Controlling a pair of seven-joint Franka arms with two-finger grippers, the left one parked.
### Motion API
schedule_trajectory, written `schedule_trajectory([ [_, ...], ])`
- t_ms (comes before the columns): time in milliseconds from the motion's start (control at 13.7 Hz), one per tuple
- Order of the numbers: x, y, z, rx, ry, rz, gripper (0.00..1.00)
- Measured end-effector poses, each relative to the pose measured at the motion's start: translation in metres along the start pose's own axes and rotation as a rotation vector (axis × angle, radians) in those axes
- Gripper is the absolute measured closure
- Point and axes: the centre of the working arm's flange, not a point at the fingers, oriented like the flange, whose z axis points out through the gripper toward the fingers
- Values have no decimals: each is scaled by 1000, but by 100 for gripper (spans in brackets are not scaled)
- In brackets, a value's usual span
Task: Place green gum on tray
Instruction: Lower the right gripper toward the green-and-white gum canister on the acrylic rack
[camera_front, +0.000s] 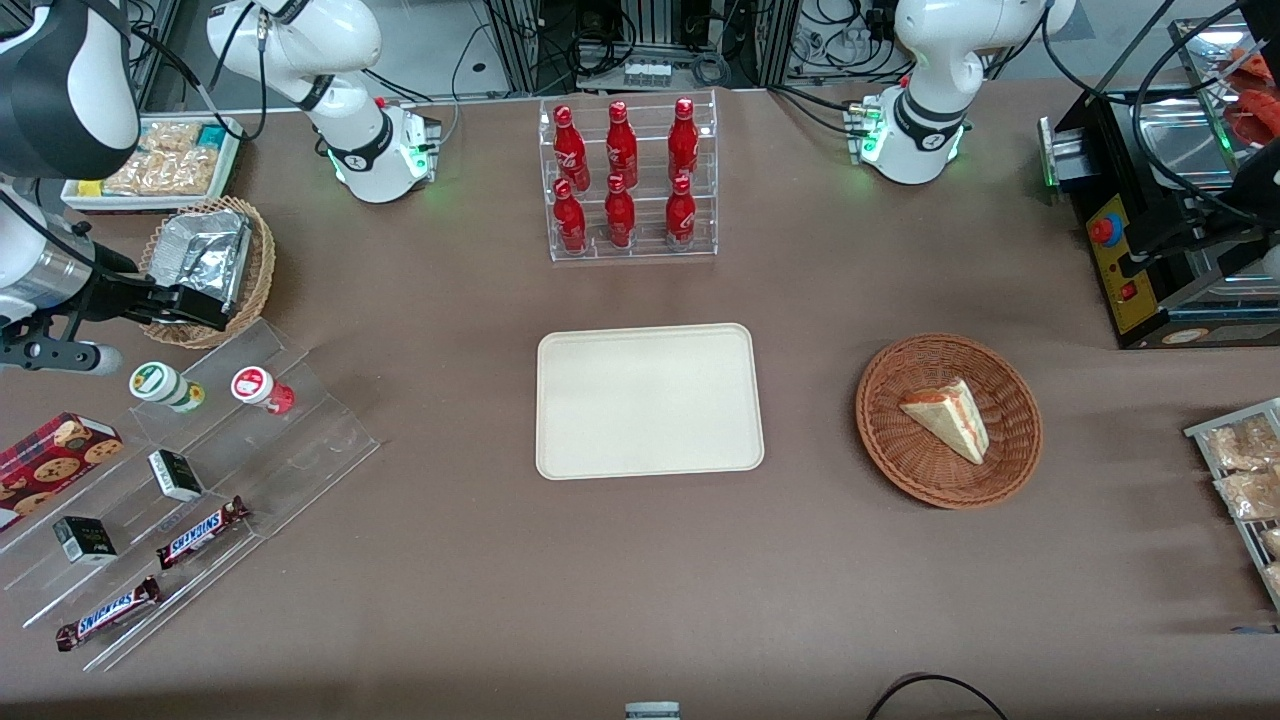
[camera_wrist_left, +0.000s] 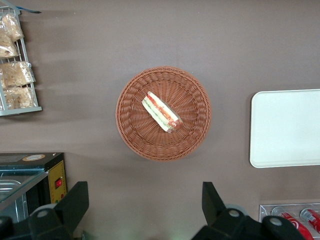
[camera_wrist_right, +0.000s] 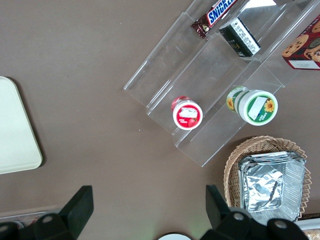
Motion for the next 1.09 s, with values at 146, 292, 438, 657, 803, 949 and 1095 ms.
schedule_trajectory([
  [146, 0, 0, 0, -1, -1, 0, 0],
  [292, 1, 0, 2, -1, -3, -5, 0],
  [438, 5, -1, 8, -2, -8, -38, 0],
  [657, 19, 13, 32, 1, 4, -159, 0],
  [803, 26, 28, 48, -13, 5, -266, 0],
  [949, 32, 48, 61, -21, 42, -363, 0],
  [1095, 34, 75, 70, -28, 64, -510, 0],
])
